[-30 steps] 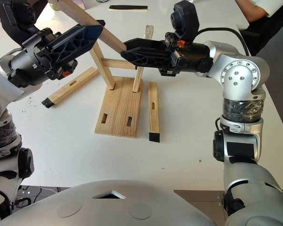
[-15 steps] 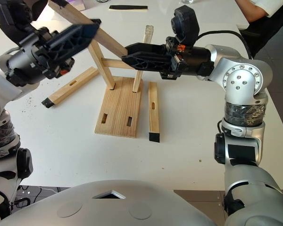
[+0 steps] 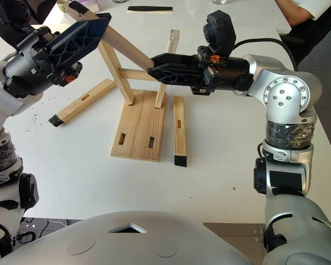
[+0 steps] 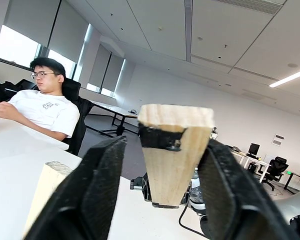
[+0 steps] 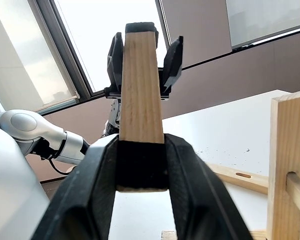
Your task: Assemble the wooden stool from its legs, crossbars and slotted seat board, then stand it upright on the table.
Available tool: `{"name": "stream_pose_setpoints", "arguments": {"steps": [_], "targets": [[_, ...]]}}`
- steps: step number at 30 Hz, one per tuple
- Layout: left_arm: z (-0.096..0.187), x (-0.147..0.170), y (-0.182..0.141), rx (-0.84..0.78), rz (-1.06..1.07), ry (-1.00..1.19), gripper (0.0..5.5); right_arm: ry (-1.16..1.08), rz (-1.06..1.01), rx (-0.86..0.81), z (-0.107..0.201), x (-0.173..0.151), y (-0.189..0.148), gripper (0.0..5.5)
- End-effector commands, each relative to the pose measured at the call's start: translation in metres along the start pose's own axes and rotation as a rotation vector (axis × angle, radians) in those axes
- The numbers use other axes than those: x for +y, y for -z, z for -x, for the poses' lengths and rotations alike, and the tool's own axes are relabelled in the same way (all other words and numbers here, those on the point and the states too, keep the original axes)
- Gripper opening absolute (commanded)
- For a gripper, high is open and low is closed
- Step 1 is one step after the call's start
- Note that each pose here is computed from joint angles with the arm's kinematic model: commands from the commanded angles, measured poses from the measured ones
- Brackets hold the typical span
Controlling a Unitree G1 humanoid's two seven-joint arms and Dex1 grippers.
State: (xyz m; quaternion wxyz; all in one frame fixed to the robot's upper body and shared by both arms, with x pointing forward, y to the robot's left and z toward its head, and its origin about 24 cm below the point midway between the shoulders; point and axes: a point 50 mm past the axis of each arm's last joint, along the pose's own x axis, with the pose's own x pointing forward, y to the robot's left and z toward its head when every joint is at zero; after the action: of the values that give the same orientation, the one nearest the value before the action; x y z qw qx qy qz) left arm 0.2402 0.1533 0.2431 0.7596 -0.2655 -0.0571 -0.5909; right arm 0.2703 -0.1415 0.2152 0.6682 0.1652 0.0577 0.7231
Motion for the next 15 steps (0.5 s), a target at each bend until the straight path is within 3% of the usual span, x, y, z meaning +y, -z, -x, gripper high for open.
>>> {"name": "stream_pose_setpoints", "arguments": {"steps": [1, 4, 9, 10, 15], "targets": [[-0.001, -0.004, -0.004, -0.008, -0.028, 0.016, 1.65, 0.01, -0.003, 0.021, 0.001, -0.001, 0.002, 1.32], [-0.002, -0.006, -0.008, -0.021, -0.045, 0.027, 1.3, 0.026, -0.01, 0.039, 0.003, -0.003, 0.006, 1.32], [0.001, -0.003, -0.008, -0.022, -0.074, 0.007, 1.3, 0.047, -0.003, 0.036, 0.005, -0.005, 0.007, 1.32], [0.002, -0.002, -0.008, -0.022, -0.078, -0.004, 1.3, 0.053, 0.012, 0.03, 0.005, -0.006, 0.006, 1.7], [0.014, 0.009, -0.001, 0.018, -0.121, -0.091, 1.3, 0.18, 0.092, 0.034, 0.012, -0.013, 0.014, 2.31]]}}
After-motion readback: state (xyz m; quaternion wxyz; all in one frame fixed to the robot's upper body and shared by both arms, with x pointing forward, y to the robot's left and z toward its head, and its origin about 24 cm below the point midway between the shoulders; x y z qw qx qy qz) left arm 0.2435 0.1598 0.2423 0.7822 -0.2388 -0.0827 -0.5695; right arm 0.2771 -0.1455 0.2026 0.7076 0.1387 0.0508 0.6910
